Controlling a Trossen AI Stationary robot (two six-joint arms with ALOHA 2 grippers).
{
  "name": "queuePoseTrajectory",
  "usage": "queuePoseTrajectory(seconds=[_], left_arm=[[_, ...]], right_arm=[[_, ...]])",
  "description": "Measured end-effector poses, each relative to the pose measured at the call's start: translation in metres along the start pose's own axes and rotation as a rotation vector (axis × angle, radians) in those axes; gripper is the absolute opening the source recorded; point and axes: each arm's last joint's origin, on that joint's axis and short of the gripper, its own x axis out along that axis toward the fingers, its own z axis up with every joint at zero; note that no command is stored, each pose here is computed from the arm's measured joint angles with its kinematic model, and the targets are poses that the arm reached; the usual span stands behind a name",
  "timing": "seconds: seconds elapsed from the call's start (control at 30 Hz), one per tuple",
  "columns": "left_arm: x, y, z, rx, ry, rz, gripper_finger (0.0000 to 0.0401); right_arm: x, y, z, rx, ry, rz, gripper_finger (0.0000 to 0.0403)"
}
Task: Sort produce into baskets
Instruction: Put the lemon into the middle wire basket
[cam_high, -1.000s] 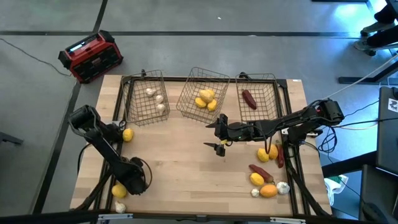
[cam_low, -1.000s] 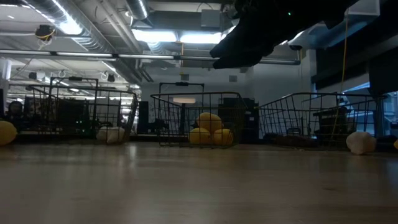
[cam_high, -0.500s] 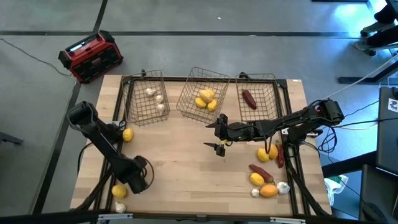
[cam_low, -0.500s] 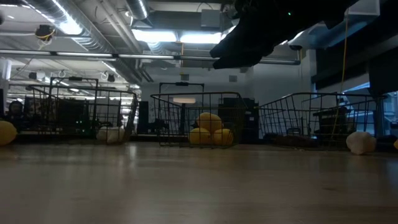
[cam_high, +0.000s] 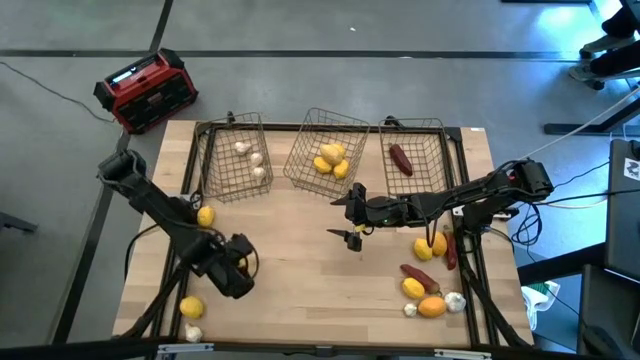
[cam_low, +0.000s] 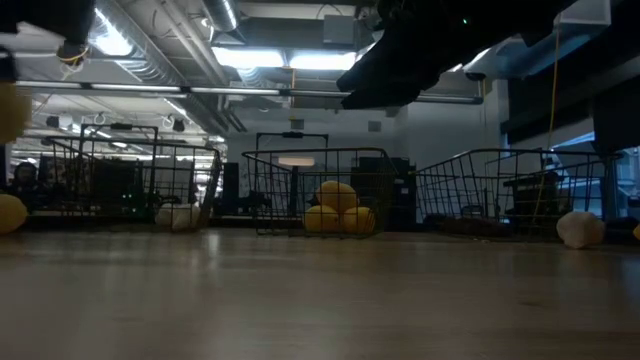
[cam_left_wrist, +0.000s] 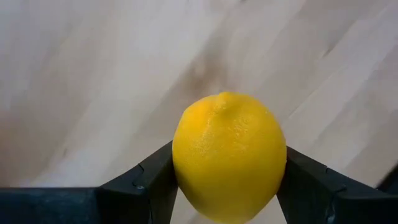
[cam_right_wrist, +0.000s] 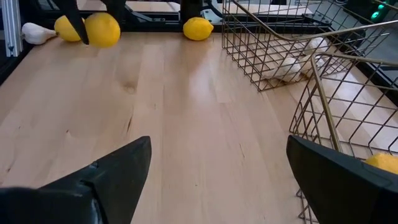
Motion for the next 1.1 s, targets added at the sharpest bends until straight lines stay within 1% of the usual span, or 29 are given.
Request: queuePoseTrajectory(seconds=[0.13,0.27,0.37,0.47,0.6,0.7,0.77,1.0,1.1], left_arm=[[-0.01,0.0,0.013,0.011,-0.093,-0.051,0.0218],[-0.019,-0.006,0.027,0.054,-0.236,-0.154,0.0218],[-0.024,-0.013,0.037,0.095,-0.344,-0.219,0.0218],[-0.027,-0.019,0.047,0.126,-0.429,-0.267,0.0219],[-0.029,-0.024,0.06,0.163,-0.543,-0.287,0.0219],[-0.032,-0.026,0.066,0.184,-0.64,-0.274,0.0219],[-0.035,-0.028,0.07,0.198,-0.701,-0.265,0.0219],[-0.044,-0.037,0.085,0.228,-0.87,-0.291,0.0219],[-0.042,-0.043,0.094,0.239,-0.926,-0.303,0.0219]], right_arm=[[0.0,0.0,0.0,0.0,-0.001,0.0,0.0372],[0.0,0.0,0.0,0.007,-0.004,0.004,0.0372],[0.0,0.002,0.002,0.012,-0.017,0.051,0.0372],[0.0,0.002,0.004,0.023,-0.04,0.064,0.0372],[-0.001,0.004,0.009,0.034,-0.085,0.137,0.0372],[-0.002,0.007,0.015,0.041,-0.139,0.228,0.0372],[-0.003,0.008,0.019,0.05,-0.177,0.268,0.0372],[-0.004,0.009,0.026,0.078,-0.261,0.286,0.0372],[0.001,0.01,0.025,0.116,-0.274,0.3,0.0372]])
